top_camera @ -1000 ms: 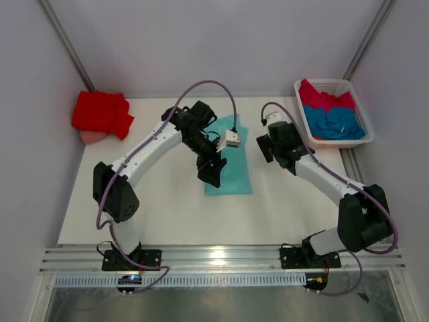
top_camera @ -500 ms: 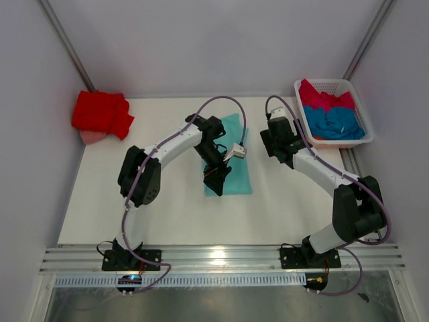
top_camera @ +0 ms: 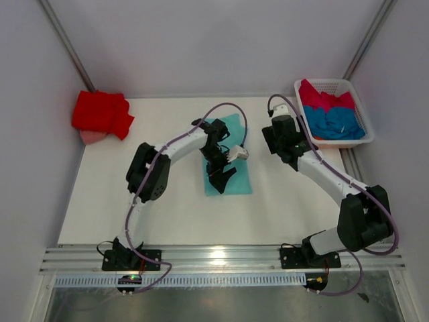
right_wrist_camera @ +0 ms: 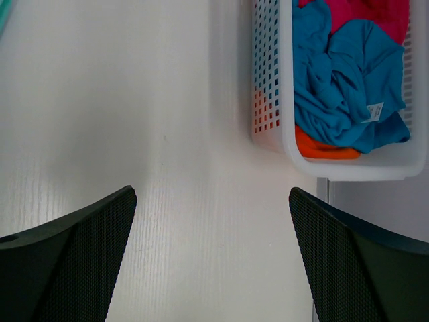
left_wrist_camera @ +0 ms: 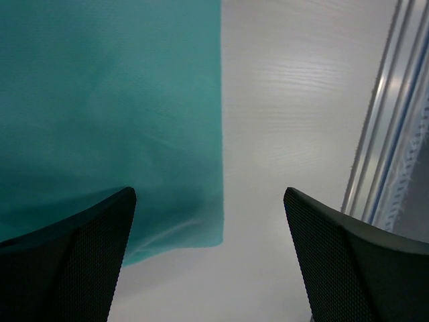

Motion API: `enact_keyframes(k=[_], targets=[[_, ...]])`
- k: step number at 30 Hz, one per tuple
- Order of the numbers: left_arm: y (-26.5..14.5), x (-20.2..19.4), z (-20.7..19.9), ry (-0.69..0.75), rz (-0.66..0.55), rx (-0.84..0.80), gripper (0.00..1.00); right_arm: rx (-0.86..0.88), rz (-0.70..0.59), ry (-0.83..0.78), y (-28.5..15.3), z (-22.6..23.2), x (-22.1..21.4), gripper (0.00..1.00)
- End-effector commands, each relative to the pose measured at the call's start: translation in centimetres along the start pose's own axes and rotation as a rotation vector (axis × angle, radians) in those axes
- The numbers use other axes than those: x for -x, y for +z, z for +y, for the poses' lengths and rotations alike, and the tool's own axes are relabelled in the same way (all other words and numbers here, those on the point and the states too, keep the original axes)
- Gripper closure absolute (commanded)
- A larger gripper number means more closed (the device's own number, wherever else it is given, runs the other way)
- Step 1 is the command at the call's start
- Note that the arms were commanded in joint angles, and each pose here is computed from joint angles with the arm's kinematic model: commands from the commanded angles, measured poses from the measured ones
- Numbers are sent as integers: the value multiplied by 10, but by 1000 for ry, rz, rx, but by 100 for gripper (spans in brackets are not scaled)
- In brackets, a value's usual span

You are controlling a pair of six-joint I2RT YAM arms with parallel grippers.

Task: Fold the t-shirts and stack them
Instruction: Fold the tshirt

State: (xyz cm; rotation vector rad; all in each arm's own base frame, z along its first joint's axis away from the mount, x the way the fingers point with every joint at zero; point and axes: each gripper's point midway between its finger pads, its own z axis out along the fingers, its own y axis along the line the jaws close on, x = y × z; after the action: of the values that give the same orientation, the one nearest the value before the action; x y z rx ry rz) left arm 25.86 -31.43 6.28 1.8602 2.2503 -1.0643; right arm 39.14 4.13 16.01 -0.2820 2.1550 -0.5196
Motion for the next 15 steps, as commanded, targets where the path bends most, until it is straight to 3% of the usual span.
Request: enact_keyframes(k=[1, 15], targets=[[2, 9, 39, -32, -4, 176, 6, -4, -106, 35, -18, -14, 29, 0], [-29, 13, 90, -158, -50, 543, 5, 51, -147, 20, -34, -16, 38, 1]])
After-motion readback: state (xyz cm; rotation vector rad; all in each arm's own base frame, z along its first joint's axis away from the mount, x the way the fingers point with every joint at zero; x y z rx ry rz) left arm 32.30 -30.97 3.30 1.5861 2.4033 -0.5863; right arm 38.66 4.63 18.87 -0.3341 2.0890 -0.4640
